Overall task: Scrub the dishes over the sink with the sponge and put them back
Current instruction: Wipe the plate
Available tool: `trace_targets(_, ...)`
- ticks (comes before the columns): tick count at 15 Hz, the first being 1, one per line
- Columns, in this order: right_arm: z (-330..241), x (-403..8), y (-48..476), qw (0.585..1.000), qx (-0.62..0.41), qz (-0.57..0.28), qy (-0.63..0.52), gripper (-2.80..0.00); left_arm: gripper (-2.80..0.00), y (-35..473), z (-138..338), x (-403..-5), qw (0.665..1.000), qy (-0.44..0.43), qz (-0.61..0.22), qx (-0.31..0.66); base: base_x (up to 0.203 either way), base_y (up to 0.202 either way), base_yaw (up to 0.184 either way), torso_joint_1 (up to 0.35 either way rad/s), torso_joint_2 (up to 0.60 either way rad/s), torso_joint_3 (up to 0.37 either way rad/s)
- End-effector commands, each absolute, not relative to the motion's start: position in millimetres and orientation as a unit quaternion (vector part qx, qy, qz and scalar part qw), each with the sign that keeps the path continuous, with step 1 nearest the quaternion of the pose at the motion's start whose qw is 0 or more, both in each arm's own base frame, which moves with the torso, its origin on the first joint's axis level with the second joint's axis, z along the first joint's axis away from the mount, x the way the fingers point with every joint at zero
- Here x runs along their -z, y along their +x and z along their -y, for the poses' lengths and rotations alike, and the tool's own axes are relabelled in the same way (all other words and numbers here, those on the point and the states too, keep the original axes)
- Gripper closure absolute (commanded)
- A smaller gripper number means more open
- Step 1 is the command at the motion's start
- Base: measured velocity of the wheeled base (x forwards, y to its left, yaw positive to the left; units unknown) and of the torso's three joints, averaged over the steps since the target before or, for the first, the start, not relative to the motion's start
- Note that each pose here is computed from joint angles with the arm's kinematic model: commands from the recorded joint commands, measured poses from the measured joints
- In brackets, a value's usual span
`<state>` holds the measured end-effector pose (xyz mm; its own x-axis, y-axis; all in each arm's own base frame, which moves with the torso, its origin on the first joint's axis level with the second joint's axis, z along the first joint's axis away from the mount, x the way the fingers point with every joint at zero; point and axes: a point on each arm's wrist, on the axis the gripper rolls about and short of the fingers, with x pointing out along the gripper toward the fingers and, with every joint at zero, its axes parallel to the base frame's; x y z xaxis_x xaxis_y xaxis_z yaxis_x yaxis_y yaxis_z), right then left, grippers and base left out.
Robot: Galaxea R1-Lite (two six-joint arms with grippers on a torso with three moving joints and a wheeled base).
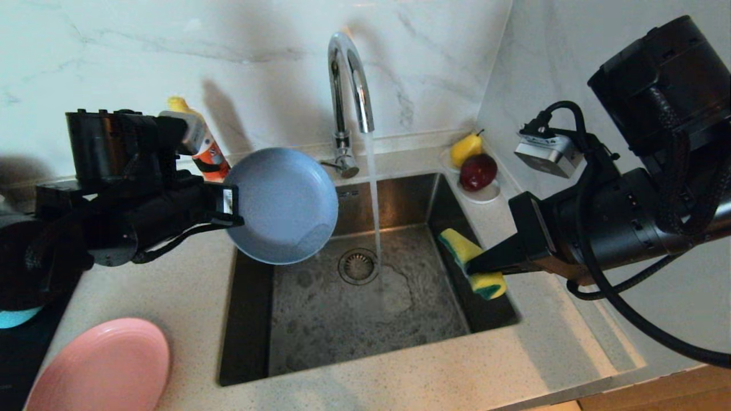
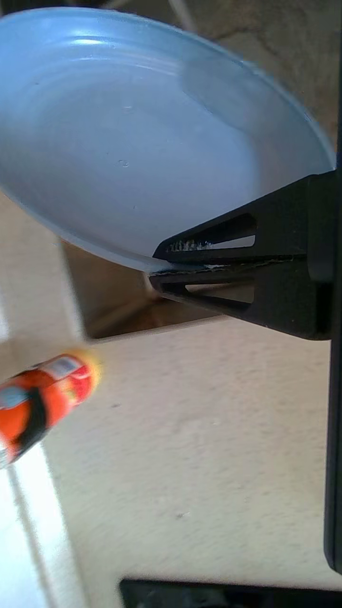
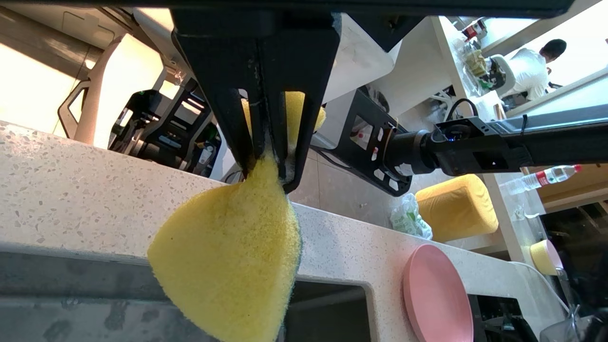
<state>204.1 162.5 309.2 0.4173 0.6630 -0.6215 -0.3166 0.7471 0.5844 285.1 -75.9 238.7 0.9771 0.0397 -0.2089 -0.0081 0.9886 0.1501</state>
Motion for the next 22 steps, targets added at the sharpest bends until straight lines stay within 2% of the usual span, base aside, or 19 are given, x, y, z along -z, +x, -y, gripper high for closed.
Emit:
trace_targets(1, -162.3, -308.7, 203.7, 0.818, -0.298, -0.453, 0.193, 0.0, 0.0, 278.5, 74.3, -225.8, 0.989, 0.077, -0.127, -0.01, 0.0, 0.0, 0.0, 0.0, 0.0, 0.0)
trace_targets(6, -162.3, -306.7, 202.3, 0.816, -0.299, -0.456, 0.192, 0.0, 0.0, 263.9, 71.0, -220.7, 0.989, 0.052, -0.141, -0.01, 0.0, 0.0, 0.0, 0.0, 0.0, 0.0)
trace_targets(8, -163.3, -309.2, 197.7, 0.815, -0.306, -0.453, 0.19, 0.0, 0.0, 256.8, 72.0, -214.1, 0.981, 0.041, -0.189, -0.004, 0.0, 0.0, 0.0, 0.0, 0.0, 0.0)
trace_targets(13, -167.2, -315.4, 185.9, 0.81, -0.329, -0.449, 0.183, 0.0, 0.0, 232.2, 70.9, -220.9, 0.954, -0.069, -0.282, 0.073, 0.0, 0.0, 0.0, 0.0, 0.0, 0.0)
trace_targets(22, -207.8, -304.8, 165.3, 0.766, -0.396, -0.486, 0.141, 0.0, 0.0, 212.5, 78.0, -222.6, 0.951, -0.076, -0.278, 0.11, 0.0, 0.0, 0.0, 0.0, 0.0, 0.0)
